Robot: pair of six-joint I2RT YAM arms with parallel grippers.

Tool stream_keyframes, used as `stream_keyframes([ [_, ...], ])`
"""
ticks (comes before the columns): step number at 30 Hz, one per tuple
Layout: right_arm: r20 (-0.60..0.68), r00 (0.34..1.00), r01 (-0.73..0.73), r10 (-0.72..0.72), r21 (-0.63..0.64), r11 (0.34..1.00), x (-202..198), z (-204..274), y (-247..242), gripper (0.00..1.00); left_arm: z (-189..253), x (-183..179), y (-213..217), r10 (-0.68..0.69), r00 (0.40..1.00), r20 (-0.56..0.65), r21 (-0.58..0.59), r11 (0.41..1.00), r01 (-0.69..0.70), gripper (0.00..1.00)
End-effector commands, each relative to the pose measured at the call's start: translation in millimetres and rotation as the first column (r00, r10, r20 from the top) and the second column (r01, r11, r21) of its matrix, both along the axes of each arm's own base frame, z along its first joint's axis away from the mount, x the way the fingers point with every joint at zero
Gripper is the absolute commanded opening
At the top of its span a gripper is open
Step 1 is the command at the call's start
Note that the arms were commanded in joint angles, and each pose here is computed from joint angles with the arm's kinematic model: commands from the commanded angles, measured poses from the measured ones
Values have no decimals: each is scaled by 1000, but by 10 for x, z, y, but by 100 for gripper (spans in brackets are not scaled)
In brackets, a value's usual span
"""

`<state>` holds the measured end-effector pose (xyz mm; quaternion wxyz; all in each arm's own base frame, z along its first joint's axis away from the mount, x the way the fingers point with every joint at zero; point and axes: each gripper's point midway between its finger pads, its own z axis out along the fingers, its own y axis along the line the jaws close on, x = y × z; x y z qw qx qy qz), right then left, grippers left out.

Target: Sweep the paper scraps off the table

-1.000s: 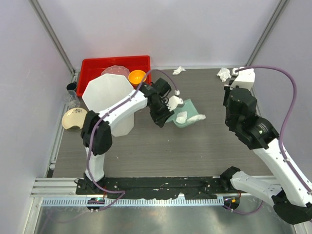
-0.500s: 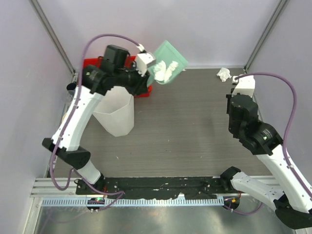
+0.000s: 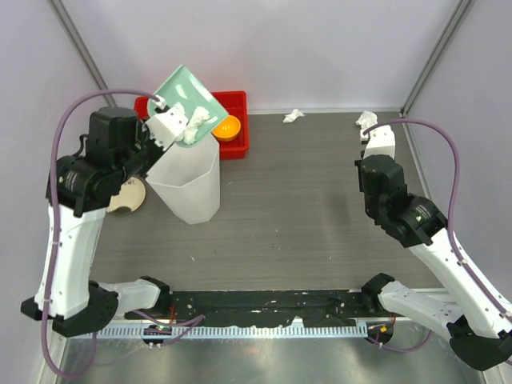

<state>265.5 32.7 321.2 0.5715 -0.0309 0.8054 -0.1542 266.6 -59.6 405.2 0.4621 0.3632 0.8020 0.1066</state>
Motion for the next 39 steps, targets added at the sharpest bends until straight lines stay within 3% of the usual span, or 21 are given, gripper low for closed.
stream_keyframes([
  [1, 11, 999, -35, 35, 29, 999, 76, -11, 108, 1, 144, -124, 638, 117, 989, 95, 319, 937, -141, 0],
  [9, 2, 998, -62, 62, 36, 997, 79, -51, 156, 1, 269, -167, 1123, 157, 981, 117, 686, 701, -195, 0],
  [12, 5, 997, -76, 75, 46, 996, 79, -55, 182, 1, 376, -126, 1208, 170, 974, 152, 755, 615, -225, 0],
  [14, 5, 996, -86, 86, 53, 995, 89, -60, 209, 1, 385, -107, 1253, 146, 980, 133, 836, 514, -190, 0],
  [15, 4, 996, -88, 88, 52, 995, 93, -67, 214, 1, 444, -66, 1249, 140, 976, 169, 839, 499, -216, 0],
  [17, 3, 996, -90, 90, 54, 994, 93, -68, 220, 1, 430, -53, 1272, 100, 985, 138, 908, 385, -167, 0],
  [20, 3, 995, -101, 101, 52, 994, 90, -61, 233, 1, 498, 17, 1242, 53, 987, 151, 942, 296, -160, 0],
  [22, 4, 995, -104, 104, 49, 993, 88, -59, 227, 1, 539, 38, 1237, 50, 985, 163, 946, 276, -171, 0],
  [30, 5, 993, -121, 121, 43, 992, 94, -52, 248, 1, 621, 24, 1250, 18, 989, 149, 984, 94, -150, 0],
  [36, 15, 987, -160, 160, 45, 986, 136, -22, 331, 1, 657, -75, 1303, 34, 988, 151, 986, 67, -153, 0],
  [39, 40, 978, -207, 206, 47, 977, 196, 47, 432, 1, 762, -61, 1297, 41, 972, 231, 965, 119, -234, 0],
])
